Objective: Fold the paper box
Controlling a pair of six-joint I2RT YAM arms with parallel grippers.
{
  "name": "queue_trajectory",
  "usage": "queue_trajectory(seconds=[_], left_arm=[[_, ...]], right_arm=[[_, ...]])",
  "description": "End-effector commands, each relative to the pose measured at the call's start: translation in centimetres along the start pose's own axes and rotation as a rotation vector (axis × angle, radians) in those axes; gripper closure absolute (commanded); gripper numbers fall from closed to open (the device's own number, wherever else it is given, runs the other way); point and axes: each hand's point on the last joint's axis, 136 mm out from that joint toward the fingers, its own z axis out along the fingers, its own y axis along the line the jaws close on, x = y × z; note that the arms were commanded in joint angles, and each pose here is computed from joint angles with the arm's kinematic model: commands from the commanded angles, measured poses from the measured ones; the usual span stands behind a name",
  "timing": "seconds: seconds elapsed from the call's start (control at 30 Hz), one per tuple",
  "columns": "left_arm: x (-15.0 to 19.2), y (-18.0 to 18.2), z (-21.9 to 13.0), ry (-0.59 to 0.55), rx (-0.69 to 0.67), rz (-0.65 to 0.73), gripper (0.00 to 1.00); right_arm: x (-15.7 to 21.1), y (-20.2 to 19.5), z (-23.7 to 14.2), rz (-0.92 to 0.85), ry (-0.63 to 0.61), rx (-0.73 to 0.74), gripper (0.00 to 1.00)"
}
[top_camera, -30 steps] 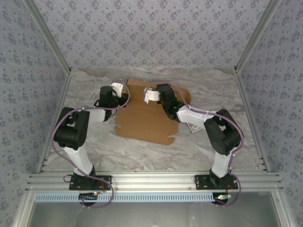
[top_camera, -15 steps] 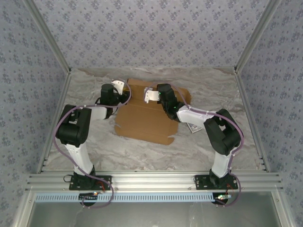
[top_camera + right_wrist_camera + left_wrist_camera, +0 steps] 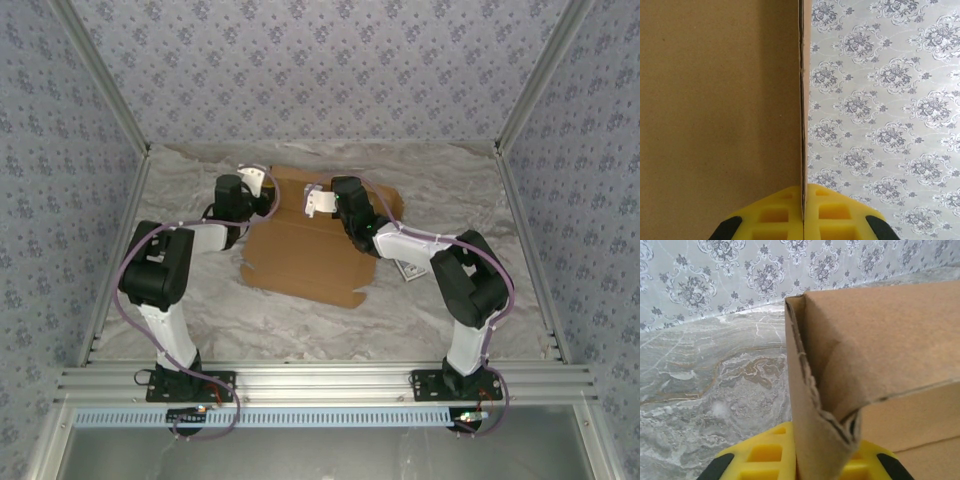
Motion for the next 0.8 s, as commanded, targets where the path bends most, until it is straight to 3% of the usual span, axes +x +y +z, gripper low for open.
queue_trajectory(seconds=[0.0,0.1,0.2,0.4,0.77], left_arm=[[-0.9,-0.5,-0.2,-0.031,-0.010,0.032,0.93],[-1.2,-0.2,-0.7,-0.044,-0.042,0.042,0.97],[-1.5,0.0,-1.4,-0.054,-0.075,0.052,1.00],[-1.9,0.6,-2.8,-0.060,-0.135,0.063,1.00],[-1.8,2.7,-4.9,-0.068,-0.282,-0.021,1.00]], right_arm=[[-0.3,1.0,0.4,-0.004,0.000,-0.038,1.00],[-0.4,0.8,0.2,0.006,-0.004,-0.034,0.94],[-0.6,0.2,-0.1,0.027,-0.012,-0.020,0.81],[-1.9,-0.9,-1.8,0.123,-0.057,-0.023,0.61],[-3.9,-0.8,-6.8,0.405,-0.125,-0.107,0.40]])
